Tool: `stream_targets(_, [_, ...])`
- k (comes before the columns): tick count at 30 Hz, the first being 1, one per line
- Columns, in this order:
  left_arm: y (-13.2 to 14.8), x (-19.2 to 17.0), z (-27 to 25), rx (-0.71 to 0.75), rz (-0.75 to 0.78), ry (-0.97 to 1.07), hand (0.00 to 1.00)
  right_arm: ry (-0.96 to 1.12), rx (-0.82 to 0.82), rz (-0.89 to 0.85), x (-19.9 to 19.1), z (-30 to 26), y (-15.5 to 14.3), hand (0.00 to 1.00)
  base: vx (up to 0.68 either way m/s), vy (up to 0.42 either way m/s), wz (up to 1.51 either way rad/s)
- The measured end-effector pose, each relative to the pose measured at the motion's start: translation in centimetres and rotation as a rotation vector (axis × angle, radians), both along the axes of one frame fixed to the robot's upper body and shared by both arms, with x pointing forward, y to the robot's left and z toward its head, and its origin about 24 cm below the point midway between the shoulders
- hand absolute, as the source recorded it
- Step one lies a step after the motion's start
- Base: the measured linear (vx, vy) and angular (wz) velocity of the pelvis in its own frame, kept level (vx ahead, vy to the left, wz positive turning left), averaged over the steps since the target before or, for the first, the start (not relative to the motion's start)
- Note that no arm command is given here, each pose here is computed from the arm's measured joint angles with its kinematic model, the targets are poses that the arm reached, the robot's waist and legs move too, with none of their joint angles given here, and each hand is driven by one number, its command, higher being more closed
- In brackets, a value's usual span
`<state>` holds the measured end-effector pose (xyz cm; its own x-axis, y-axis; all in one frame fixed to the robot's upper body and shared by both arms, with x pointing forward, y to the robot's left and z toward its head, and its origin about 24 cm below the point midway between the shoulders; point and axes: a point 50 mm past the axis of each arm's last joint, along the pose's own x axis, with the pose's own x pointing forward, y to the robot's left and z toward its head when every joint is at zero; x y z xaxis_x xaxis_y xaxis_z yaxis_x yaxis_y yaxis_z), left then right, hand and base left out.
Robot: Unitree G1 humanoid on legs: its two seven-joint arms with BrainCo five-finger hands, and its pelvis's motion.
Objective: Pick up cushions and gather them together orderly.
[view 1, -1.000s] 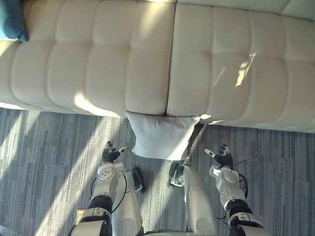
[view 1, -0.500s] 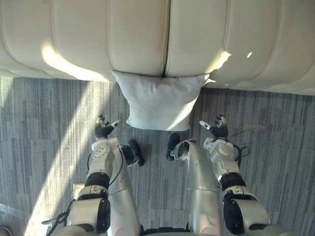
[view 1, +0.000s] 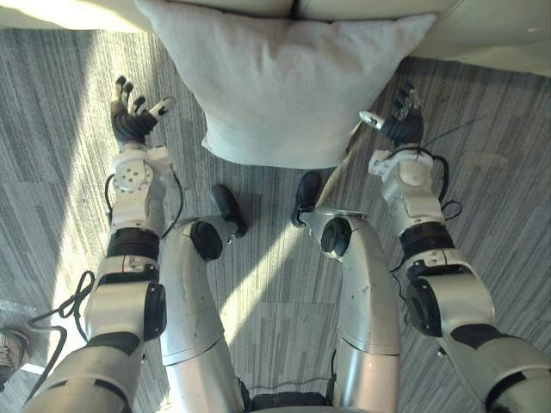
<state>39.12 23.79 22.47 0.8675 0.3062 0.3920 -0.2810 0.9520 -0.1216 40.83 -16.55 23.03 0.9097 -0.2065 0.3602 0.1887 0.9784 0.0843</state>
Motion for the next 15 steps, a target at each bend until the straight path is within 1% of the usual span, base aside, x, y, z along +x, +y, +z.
stream_targets(1, [-0.5,0.2,0.6,0.013,-0.010,-0.013,0.00,-0.020,0.009,0.005,0.1,0.8,0.6,0.00,-0.07,0.030,0.04])
stream_targets(2, [-3.0,0.3,4.3,0.064,-0.048,-0.120,0.00,-0.071,0.057,-0.001,0.0,2.7,1.8,0.00,-0.07,0.030,0.06])
stream_targets(3, [-3.9,0.2,5.4,0.076,-0.065,-0.160,1.00,-0.085,0.084,-0.003,0.0,3.1,2.0,1.00,-0.06,0.031,0.06])
stream_targets(5, [-4.7,0.2,6.4,0.070,-0.073,-0.187,1.00,-0.090,0.091,0.000,0.0,3.2,2.4,1.00,-0.02,0.010,0.01])
stream_targets(7, [-5.5,0.3,6.5,0.039,-0.077,-0.196,1.00,-0.094,0.096,-0.004,-0.1,3.4,2.6,1.00,-0.01,0.005,0.02])
stream_targets(10, [-6.7,0.1,6.8,-0.034,-0.101,-0.221,1.00,-0.106,0.157,0.002,-0.3,3.7,3.2,1.00,-0.03,0.008,0.04])
stream_targets(12, [-7.4,-0.1,6.9,-0.049,-0.118,-0.230,1.00,-0.113,0.159,-0.001,-0.4,3.9,3.2,1.00,-0.04,0.008,0.03])
stream_targets(15, [-7.6,-0.3,7.1,-0.054,-0.131,-0.245,1.00,-0.140,0.164,0.011,-0.8,4.6,3.5,1.00,-0.05,0.006,0.00])
